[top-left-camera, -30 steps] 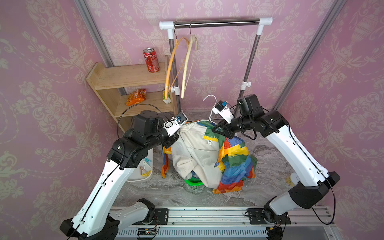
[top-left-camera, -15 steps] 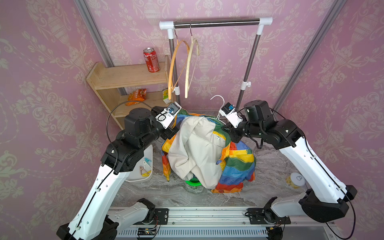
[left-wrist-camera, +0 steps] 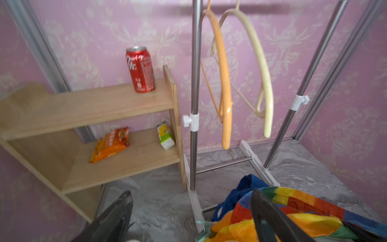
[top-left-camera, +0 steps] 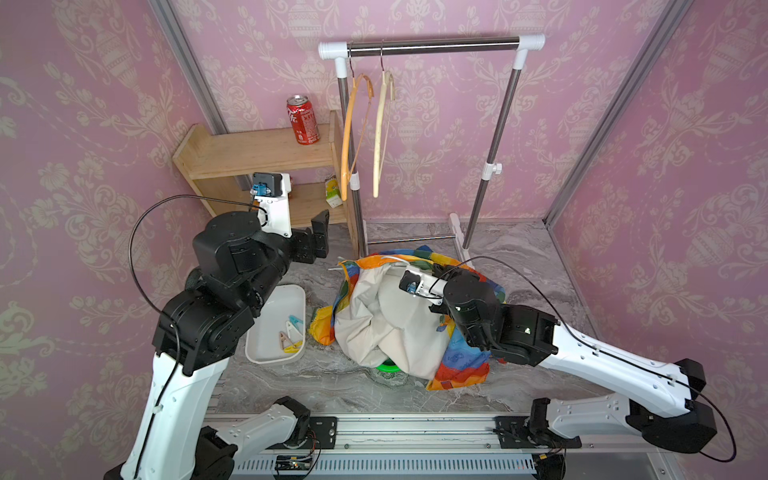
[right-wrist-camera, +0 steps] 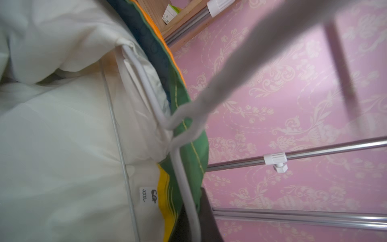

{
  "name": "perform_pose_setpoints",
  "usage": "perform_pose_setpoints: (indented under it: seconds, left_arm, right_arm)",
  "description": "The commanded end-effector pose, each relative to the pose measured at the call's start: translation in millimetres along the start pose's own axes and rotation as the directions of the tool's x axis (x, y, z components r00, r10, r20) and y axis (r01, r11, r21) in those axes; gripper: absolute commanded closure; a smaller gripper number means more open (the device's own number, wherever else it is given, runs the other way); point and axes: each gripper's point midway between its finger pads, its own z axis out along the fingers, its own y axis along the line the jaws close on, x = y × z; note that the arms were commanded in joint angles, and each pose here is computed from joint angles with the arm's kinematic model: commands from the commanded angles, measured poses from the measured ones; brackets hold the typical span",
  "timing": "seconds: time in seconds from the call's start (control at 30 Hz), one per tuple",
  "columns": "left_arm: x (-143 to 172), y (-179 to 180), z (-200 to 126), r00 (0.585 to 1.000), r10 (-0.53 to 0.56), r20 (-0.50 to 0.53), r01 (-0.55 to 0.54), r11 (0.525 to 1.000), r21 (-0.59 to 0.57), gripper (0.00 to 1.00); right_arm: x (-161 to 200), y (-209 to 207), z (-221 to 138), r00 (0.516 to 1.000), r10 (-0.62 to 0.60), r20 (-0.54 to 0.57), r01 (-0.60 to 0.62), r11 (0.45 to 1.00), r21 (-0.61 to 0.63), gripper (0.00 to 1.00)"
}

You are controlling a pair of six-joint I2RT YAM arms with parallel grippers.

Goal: Remove the clothespins securing jackets to the hanger
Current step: Remove the clothespin from the hanger.

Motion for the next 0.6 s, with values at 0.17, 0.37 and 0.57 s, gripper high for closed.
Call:
perform_pose_setpoints:
  seconds: [0.17,0.37,0.57]
  left_arm:
    - [151,11,-5,0.66,-0.654,-0.37,0.598,0.755,-0.269,0.14]
    - [220,-4,13,0.212,-0.896,-0.391,0.882,0.347,-0.318,0.19]
    - [186,3,30,0.014,-0.964,-0.266,0.986,0.058,-0.156,0.15]
  right_arm:
    - [-19,-48,-13,0.997,0.021,0.07,-0.037,0.971,0.238,1.0]
    - [-19,-45,-5,0.997,-0.005,0.079,-0.011,0.98,0.199,1.0]
    - [-11,-48,-7,0.997,0.003,0.077,-0.017,0.984,0.18,1.0]
